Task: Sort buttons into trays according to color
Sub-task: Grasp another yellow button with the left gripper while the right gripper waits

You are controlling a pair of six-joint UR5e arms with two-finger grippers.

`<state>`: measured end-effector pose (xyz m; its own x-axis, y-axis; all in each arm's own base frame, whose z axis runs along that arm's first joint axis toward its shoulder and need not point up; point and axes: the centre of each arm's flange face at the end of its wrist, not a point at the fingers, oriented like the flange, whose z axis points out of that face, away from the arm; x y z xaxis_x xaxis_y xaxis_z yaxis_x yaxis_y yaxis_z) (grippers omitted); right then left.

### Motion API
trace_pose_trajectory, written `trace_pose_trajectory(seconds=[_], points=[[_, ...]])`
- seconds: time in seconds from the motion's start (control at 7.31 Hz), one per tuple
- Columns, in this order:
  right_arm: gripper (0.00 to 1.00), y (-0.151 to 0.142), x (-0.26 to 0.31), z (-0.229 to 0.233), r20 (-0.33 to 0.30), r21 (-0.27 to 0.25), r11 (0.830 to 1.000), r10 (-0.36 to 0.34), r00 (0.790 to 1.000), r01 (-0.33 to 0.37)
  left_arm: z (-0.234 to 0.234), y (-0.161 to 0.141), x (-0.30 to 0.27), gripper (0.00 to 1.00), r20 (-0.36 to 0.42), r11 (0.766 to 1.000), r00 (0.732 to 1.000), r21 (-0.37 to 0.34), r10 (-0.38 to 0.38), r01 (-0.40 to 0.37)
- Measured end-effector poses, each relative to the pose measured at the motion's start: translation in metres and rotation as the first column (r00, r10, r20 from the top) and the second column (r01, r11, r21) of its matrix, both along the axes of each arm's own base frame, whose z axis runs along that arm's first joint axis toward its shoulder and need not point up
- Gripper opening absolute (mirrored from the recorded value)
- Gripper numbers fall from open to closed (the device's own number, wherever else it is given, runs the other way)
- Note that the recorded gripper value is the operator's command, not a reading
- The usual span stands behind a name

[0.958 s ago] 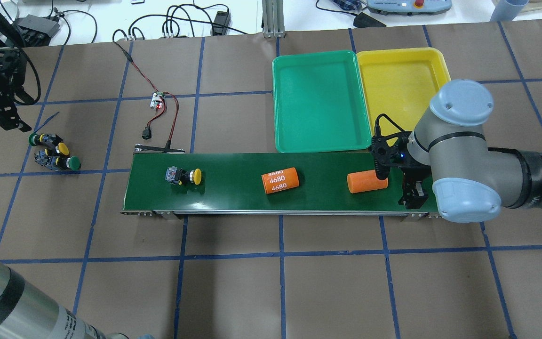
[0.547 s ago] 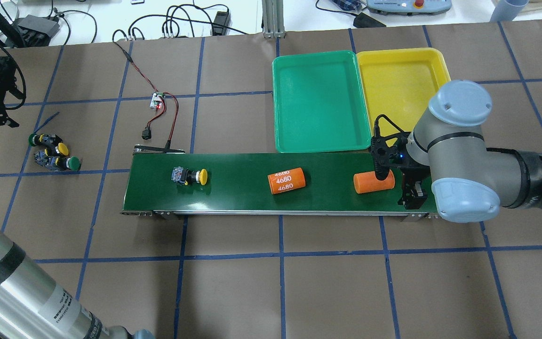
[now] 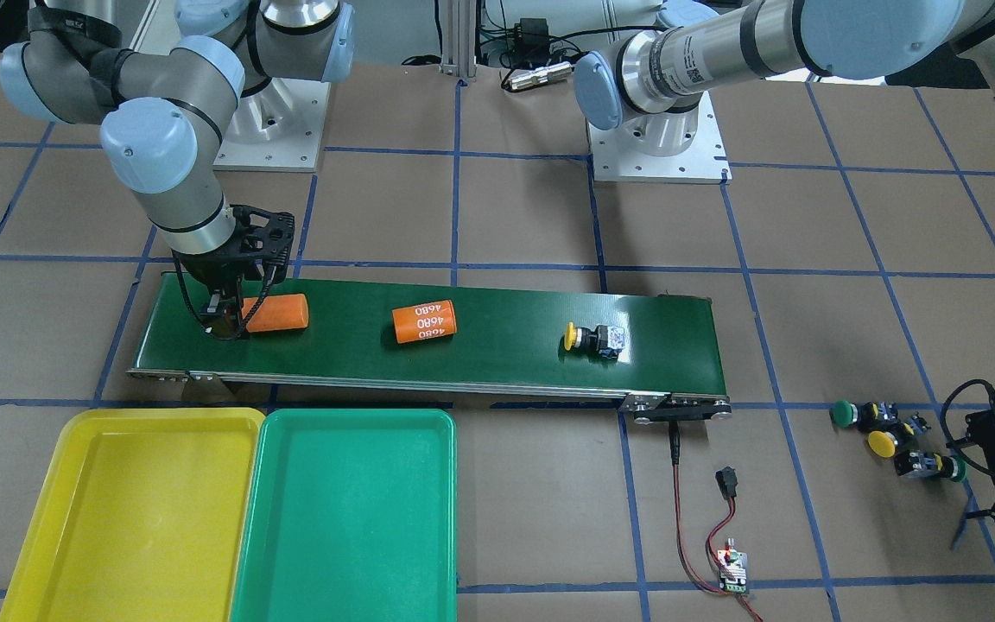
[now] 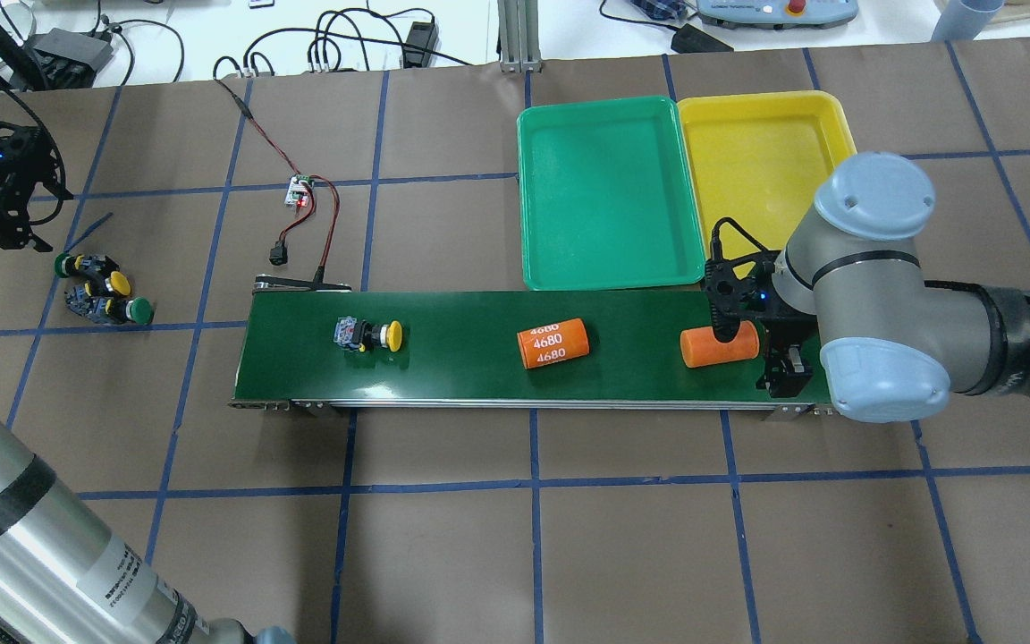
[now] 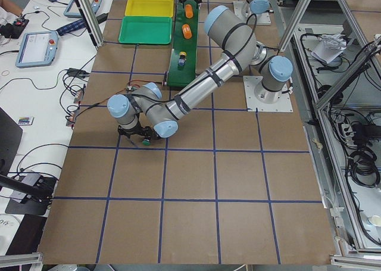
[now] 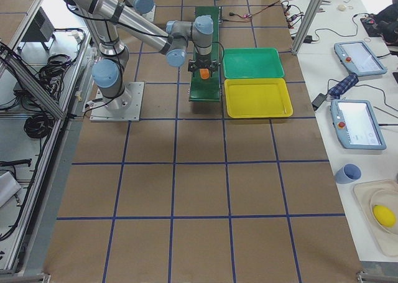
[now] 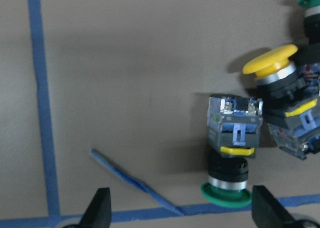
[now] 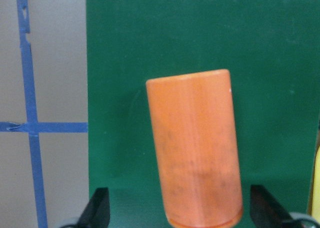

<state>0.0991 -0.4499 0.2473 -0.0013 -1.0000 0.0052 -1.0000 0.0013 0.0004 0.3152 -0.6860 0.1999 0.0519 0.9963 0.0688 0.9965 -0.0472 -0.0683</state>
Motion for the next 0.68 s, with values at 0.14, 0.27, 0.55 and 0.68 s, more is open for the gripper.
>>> trace_pose_trajectory(seconds=[0.14, 0.27, 0.55, 0.68], points=[[1.00, 0.000, 0.000, 0.000, 0.000, 0.000, 1.000, 0.000, 1.000, 0.000, -0.004, 0.006, 0.001, 1.00, -0.008, 1.000, 1.000, 0.011, 0.003, -0.003], [1.00, 0.000, 0.000, 0.000, 0.000, 0.000, 1.000, -0.001, 1.000, 0.001, -0.009, 0.010, 0.005, 1.00, -0.014, 1.000, 1.000, 0.019, 0.007, -0.007], [1.00, 0.000, 0.000, 0.000, -0.001, 0.000, 1.000, -0.001, 1.000, 0.001, -0.015, 0.012, 0.010, 0.93, -0.017, 1.000, 1.000, 0.026, 0.010, -0.010], [1.00, 0.000, 0.000, 0.000, 0.000, 0.000, 1.000, -0.001, 1.000, 0.001, -0.018, 0.013, 0.009, 0.75, -0.021, 1.000, 1.000, 0.029, 0.007, -0.007]])
